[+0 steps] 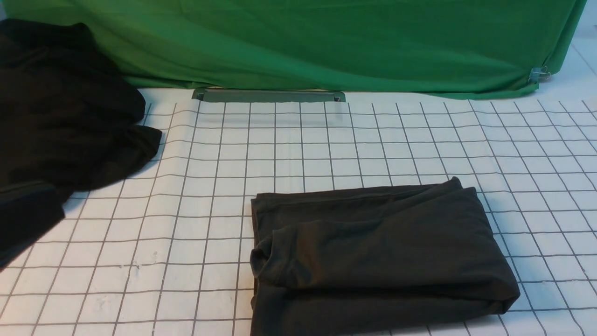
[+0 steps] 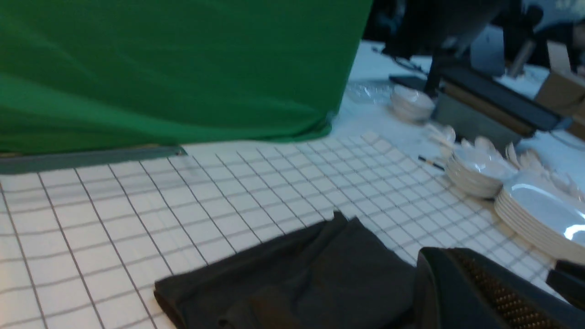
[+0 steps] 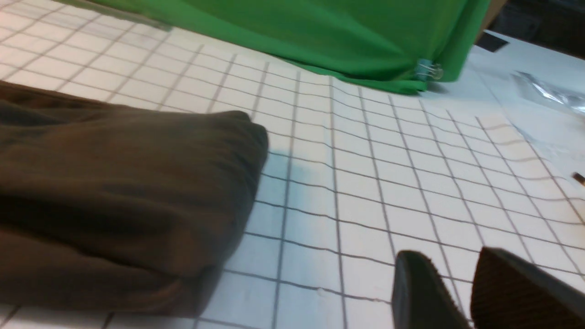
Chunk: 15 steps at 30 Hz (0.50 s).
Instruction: Fold a long-sleeved shirt over a white checkered tablecloth.
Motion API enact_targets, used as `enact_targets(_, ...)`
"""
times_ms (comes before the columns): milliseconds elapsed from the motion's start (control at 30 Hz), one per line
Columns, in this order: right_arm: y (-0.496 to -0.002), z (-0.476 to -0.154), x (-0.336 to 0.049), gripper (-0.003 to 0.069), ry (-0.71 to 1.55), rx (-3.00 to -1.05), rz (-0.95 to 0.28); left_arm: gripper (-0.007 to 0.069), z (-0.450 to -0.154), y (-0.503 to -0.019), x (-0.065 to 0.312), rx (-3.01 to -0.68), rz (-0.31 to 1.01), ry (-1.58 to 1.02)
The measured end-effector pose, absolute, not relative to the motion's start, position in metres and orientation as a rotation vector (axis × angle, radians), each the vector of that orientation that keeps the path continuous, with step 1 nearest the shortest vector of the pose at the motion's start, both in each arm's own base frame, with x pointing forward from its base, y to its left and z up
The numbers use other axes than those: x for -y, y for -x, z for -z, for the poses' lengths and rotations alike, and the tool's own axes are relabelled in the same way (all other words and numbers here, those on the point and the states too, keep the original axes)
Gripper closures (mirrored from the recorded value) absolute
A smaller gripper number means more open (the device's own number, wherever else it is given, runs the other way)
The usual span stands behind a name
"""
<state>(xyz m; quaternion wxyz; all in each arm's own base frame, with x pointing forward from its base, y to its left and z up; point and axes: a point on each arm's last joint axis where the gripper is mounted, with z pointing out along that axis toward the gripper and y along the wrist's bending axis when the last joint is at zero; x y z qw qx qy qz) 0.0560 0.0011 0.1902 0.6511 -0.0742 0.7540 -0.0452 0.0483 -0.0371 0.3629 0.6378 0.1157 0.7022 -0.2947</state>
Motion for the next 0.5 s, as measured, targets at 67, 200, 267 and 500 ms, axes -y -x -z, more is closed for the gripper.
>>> enact_targets(67,-0.0560,-0.1902,-0.0007,0.0471,0.163,-1.713,0.108,0.0622,-0.3567,-0.0490,0.0346,-1.544,0.655,-0.242)
enact_targets(200,-0.0560,-0.1902,-0.0007,0.0466,0.162,-1.713,0.108,0.0622,-0.3567,-0.0509,0.0318,-1.454,0.620,-0.222)
enact_targets(267,-0.0560,-0.1902,-0.0007,0.0461,0.162,-1.713,0.108,0.0622,-0.3598,-0.0506,0.0305,-1.415,0.612,-0.214)
enact_targets(500,-0.0560,-0.1902,-0.0007,0.0439,0.162,-1.713,0.108,0.0622,-0.3618,-0.0499,0.0296,-1.391,0.610,-0.209)
